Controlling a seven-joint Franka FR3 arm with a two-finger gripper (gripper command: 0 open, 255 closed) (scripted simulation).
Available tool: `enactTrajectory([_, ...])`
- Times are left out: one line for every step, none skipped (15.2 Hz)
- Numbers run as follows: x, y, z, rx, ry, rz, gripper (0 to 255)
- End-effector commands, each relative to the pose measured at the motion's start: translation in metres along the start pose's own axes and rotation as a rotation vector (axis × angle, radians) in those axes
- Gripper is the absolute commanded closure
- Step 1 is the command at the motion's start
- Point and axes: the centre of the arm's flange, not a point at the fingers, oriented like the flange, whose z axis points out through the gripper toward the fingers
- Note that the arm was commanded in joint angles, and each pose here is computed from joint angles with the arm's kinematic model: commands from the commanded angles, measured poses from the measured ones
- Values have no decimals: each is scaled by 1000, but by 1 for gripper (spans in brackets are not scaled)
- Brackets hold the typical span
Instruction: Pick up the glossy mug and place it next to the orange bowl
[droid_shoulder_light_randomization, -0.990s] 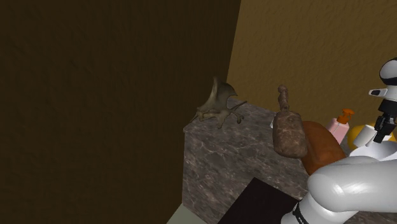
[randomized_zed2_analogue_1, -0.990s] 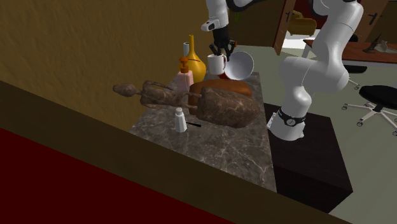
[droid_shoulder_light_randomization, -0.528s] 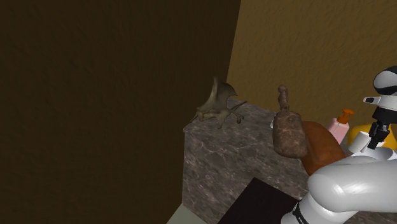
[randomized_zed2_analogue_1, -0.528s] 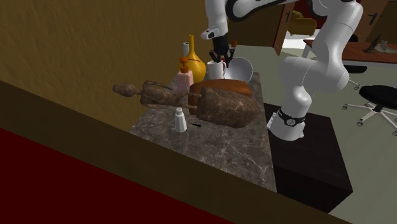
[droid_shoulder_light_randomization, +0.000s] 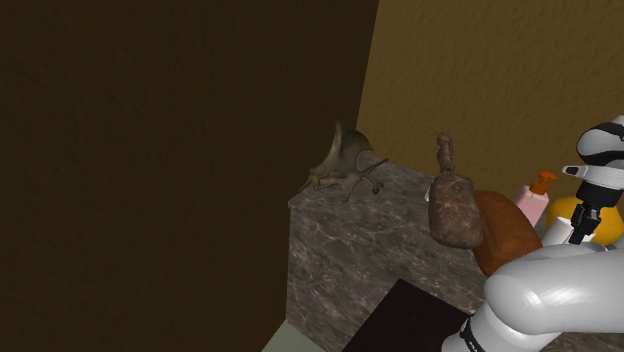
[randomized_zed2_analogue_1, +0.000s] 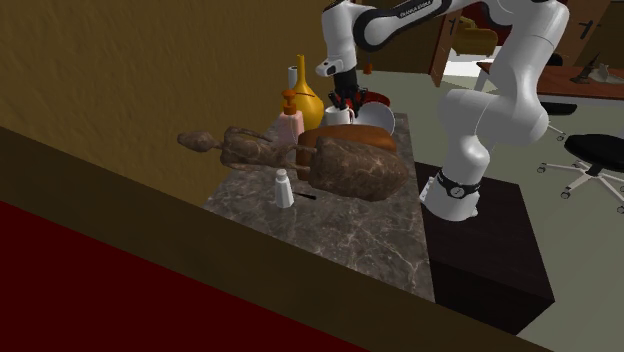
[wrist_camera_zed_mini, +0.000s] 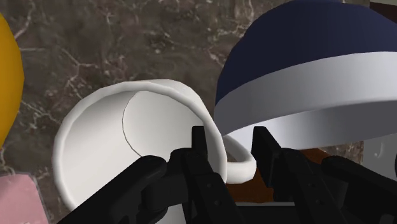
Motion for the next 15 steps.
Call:
enactTrajectory([1,3,10,-1,0,0,255])
enactTrajectory([1,3,11,-1,0,0,255])
enactTrajectory([1,3,11,-1,0,0,255])
enactTrajectory([1,3,11,-1,0,0,255])
enactTrajectory([1,3,11,-1,0,0,255])
enactTrajectory([1,3,11,-1,0,0,255])
enactTrajectory([1,3,11,-1,0,0,255])
enactTrajectory([1,3,11,-1,0,0,255])
enactTrajectory([1,3,11,-1,0,0,255])
enactTrajectory([1,3,11,-1,0,0,0])
enactTrajectory([1,3,11,-1,0,0,0])
enactTrajectory([1,3,11,-1,0,0,0])
enactTrajectory([1,3,11,-1,0,0,0])
enactTrajectory([1,3,11,-1,0,0,0])
enactTrajectory([1,3,11,-1,0,0,0])
